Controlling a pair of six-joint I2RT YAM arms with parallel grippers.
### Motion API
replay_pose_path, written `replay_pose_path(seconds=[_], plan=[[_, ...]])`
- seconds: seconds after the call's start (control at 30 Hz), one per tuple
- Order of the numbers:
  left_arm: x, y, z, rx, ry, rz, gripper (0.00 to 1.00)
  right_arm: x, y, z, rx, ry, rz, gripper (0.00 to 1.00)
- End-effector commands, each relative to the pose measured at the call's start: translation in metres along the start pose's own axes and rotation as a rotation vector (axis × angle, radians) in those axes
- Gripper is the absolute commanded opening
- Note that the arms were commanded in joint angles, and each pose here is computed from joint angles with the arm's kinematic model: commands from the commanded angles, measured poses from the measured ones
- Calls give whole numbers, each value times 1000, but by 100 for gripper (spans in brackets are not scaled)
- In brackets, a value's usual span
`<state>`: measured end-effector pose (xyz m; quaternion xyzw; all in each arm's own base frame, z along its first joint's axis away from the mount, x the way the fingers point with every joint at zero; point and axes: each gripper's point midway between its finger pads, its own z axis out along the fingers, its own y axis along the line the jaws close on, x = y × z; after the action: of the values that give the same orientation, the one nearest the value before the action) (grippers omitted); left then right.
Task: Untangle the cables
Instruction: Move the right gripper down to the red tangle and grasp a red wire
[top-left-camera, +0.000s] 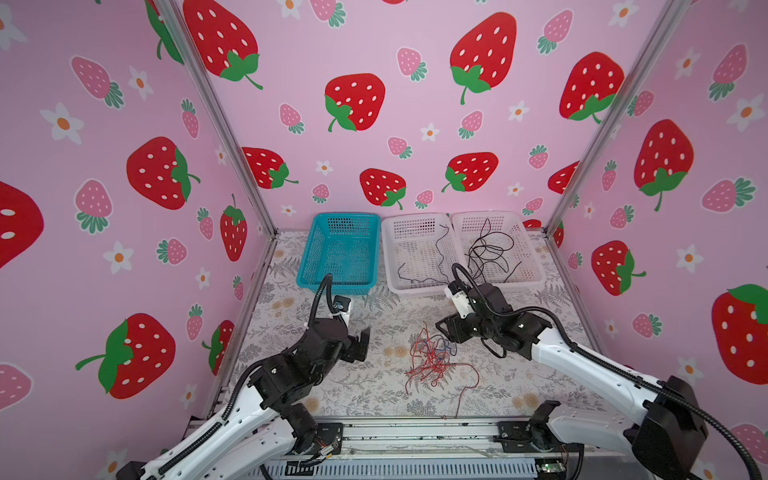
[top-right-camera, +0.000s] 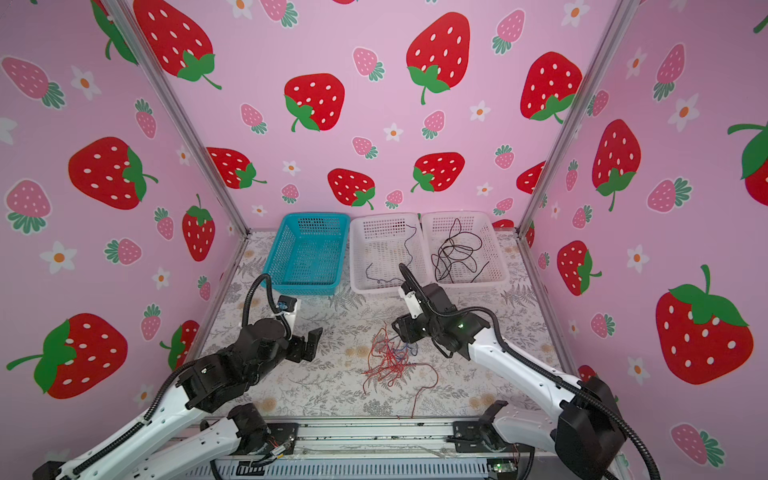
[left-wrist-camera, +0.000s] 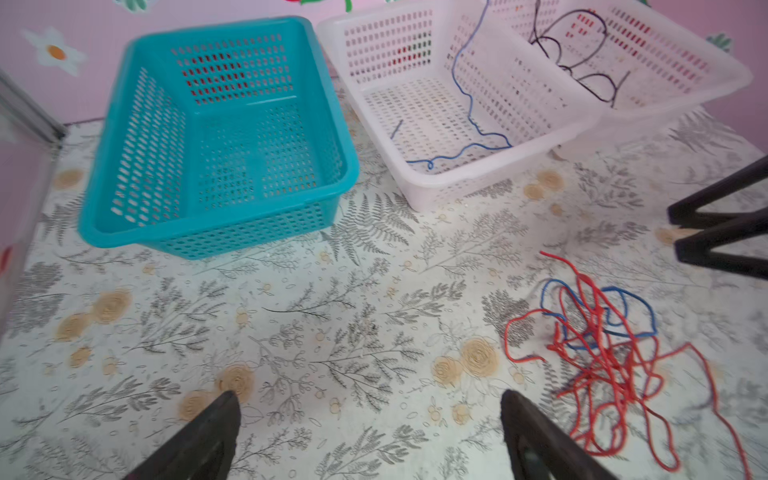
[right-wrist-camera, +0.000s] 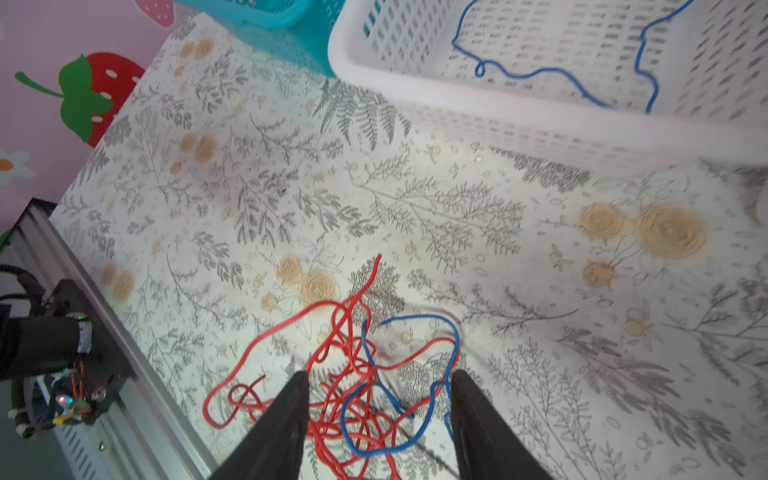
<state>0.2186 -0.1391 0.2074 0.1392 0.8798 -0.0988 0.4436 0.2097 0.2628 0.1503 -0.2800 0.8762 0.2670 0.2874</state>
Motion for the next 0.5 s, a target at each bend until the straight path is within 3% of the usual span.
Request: replay_pose_path(seconds=[0.0,0.17,0.47], plan=[[-4,-38,3,178,87,-92,99,-4,20,-9,-99,-72,-4,56],[18,-86,28,334,223,-186,99,9,34,-7,-182,-71,7,55],[48,-132,56,370,341,-151,89,23,41,-2,-216,-69,-2,55]])
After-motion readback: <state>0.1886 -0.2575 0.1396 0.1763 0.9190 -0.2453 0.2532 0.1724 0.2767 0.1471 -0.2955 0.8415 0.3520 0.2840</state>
